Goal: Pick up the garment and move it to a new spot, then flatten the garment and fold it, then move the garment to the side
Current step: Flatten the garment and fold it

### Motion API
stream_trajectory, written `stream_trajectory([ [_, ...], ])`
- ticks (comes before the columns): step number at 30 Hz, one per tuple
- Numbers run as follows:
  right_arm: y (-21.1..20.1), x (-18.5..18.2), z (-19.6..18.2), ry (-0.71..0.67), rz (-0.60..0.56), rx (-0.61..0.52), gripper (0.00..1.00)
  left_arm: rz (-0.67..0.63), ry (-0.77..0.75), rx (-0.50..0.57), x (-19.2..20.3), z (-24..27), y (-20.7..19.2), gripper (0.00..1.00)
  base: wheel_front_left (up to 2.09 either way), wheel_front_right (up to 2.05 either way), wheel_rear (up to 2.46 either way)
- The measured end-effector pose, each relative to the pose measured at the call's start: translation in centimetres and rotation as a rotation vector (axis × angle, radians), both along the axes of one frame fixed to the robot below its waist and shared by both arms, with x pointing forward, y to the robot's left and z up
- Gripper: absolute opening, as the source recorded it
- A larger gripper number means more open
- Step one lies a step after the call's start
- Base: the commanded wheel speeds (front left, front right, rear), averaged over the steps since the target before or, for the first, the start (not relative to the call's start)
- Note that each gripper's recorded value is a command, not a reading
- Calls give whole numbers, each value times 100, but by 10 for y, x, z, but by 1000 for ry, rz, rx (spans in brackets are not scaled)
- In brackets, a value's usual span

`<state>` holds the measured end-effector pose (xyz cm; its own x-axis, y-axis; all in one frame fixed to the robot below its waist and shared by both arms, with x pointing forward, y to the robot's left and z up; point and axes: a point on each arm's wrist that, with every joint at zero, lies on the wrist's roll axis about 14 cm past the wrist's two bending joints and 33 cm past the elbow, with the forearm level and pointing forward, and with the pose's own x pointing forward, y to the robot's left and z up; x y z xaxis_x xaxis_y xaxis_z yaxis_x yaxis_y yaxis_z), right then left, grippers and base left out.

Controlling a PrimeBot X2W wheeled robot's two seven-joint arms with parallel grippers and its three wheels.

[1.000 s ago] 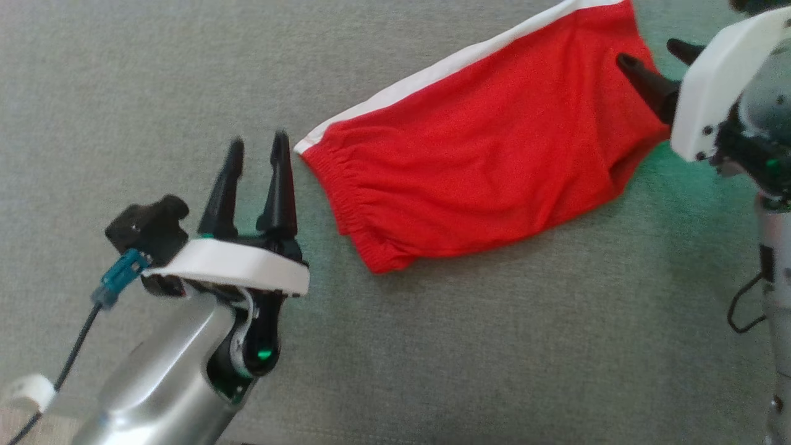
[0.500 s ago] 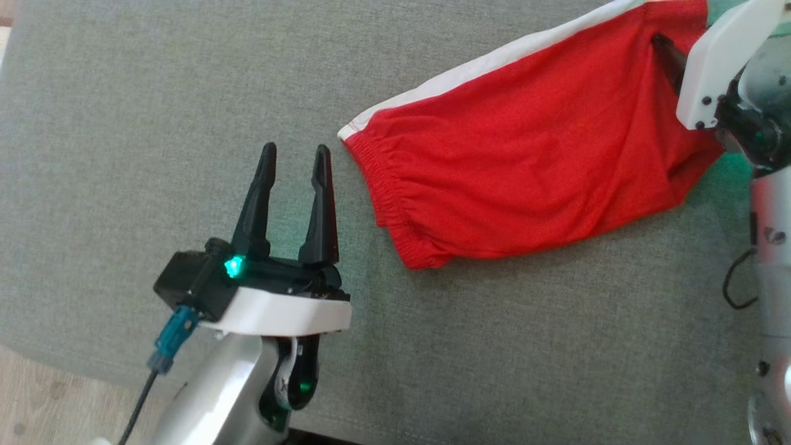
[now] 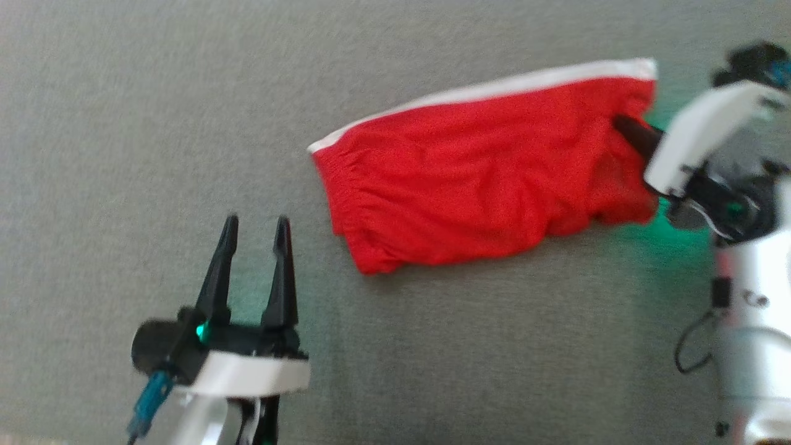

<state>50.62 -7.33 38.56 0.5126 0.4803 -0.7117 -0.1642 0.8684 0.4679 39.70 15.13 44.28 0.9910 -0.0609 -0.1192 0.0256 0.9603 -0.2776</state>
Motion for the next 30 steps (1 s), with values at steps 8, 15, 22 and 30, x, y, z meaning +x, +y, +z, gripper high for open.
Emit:
stream_trajectory([
  [8,-123,-29,29,-46,-399,9,0,-61,-11,0,-31,4,-14,100,0,0,0],
  [15,-151,-28,72,-140,-477,-23,0,-65,-16,-3,-45,5,-13,100,0,0,0],
  [22,-68,-15,90,-155,-225,77,0,-57,18,-7,-51,-5,-10,100,0,0,0],
  [30,42,-39,55,-100,-2,235,0,-43,50,5,-55,-15,-5,100,0,0,0],
])
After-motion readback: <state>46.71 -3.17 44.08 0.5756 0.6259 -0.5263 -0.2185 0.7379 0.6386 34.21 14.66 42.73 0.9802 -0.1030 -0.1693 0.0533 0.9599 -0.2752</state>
